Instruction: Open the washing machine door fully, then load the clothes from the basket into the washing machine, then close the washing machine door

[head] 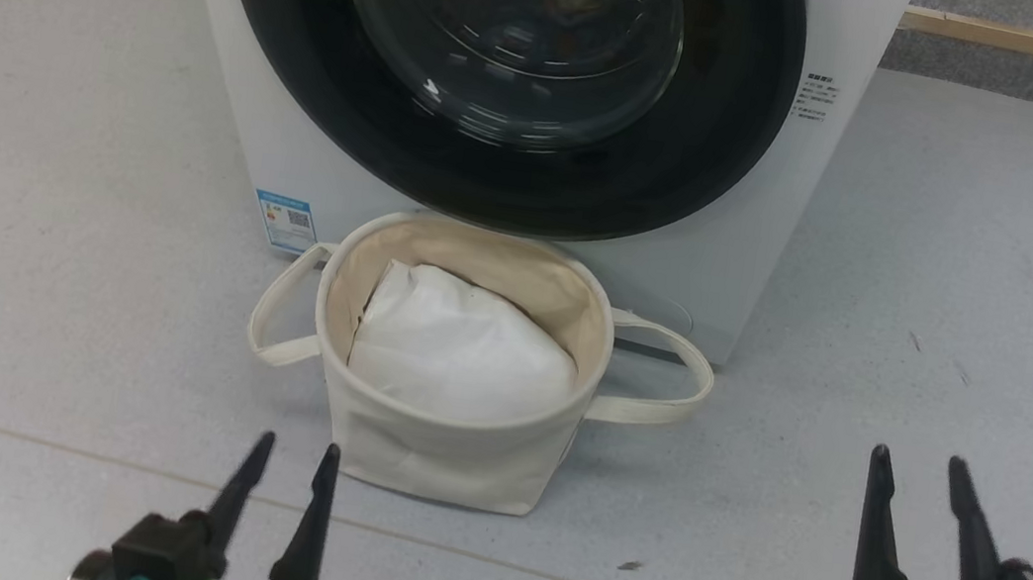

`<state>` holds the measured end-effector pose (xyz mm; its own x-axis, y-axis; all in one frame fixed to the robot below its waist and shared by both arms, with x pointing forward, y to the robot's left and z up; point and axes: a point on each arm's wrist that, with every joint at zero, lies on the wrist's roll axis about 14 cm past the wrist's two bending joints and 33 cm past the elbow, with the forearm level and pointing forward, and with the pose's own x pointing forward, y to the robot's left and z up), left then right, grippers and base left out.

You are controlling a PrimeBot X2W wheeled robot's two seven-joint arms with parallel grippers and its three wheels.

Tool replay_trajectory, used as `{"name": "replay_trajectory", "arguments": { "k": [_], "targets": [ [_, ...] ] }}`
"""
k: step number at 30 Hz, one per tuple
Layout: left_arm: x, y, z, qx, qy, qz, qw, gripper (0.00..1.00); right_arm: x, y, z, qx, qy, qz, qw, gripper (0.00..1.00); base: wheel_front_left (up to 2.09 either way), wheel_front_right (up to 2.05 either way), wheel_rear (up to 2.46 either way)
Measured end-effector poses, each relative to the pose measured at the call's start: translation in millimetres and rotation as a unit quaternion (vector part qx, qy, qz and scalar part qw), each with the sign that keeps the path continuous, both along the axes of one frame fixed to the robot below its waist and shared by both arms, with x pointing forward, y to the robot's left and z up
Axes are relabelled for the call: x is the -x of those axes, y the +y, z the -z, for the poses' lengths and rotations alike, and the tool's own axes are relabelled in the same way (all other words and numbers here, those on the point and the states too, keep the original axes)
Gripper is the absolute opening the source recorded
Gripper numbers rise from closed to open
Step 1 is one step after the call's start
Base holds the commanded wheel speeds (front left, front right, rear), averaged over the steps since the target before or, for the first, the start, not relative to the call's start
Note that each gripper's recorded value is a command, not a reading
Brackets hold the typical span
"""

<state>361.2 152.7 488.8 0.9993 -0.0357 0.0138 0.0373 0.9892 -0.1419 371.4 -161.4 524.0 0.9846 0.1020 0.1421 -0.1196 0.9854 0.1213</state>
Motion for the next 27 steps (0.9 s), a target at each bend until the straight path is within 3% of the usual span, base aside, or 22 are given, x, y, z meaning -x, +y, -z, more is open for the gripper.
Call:
{"name": "replay_trajectory", "arguments": {
  "k": [1, 7, 27],
  "targets": [
    [0, -2, 1, 0.002, 0.001, 0.004, 1.0, 0.0, 0, 0, 0, 0.0, -0.001, 0.001, 1.0, 0.0, 0.0, 0.0, 0.0],
    [20, 0, 44, 0.011, 0.073, -0.001, 0.997, 0.0, 14, -3, 40, -0.01, 0.064, 0.006, 0.998, 0.0, 0.0, 0.0, 0.0],
    [18, 10, 50, 0.127, 0.1, -0.031, 0.986, 0.0, 14, -14, 48, -0.13, 0.094, 0.028, 0.987, 0.0, 0.0, 0.0, 0.0]
  ]
}}
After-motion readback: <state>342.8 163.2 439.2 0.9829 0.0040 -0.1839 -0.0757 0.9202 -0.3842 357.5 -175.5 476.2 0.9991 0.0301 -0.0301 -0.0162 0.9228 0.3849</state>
